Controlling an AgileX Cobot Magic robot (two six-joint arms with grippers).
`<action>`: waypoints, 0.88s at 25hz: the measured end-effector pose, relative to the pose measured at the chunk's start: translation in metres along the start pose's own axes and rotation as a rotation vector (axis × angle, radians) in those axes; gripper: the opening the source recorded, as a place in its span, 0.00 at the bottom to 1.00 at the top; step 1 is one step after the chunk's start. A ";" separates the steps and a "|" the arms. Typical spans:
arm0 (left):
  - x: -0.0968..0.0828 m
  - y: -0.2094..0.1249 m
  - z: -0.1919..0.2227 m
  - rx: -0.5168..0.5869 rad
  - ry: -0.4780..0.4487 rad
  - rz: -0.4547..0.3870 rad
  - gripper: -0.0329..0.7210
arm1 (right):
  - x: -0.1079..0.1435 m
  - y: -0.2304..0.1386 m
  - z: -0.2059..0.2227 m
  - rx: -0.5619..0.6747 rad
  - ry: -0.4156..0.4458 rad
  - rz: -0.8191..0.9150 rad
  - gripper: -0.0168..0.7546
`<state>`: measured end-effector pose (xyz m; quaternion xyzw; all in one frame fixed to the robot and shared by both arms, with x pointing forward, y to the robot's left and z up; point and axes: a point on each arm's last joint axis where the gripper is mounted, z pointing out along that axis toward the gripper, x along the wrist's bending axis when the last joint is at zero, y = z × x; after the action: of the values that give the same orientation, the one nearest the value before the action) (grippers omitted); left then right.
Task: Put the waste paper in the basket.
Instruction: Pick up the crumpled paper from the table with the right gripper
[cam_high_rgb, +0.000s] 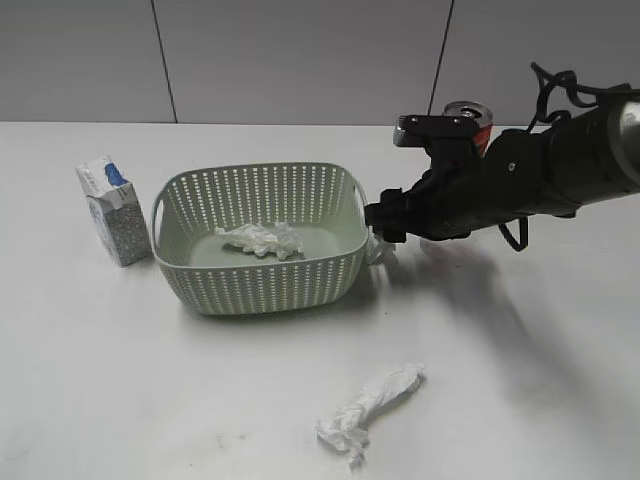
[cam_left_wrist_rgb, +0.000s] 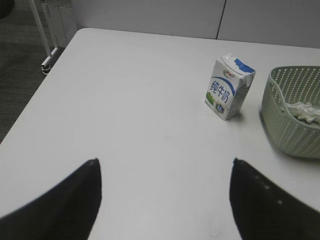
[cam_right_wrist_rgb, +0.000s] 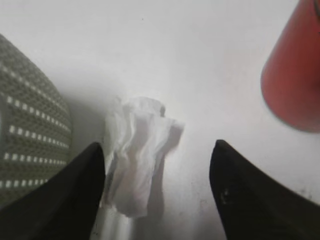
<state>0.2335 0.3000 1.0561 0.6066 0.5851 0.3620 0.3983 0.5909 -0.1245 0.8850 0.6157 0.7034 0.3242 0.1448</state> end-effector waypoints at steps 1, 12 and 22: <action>0.000 0.000 0.000 0.000 0.000 0.000 0.83 | 0.000 0.000 0.001 0.000 0.000 0.002 0.67; 0.000 0.000 0.000 0.000 0.000 0.001 0.83 | -0.003 -0.012 0.015 0.060 -0.009 -0.036 0.65; 0.000 0.000 0.000 0.000 0.000 0.001 0.83 | -0.001 -0.011 0.015 0.075 -0.003 -0.057 0.63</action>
<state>0.2335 0.3000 1.0561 0.6069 0.5848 0.3622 0.3981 0.5915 -0.1220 0.8669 0.6008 0.7322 0.2924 0.1321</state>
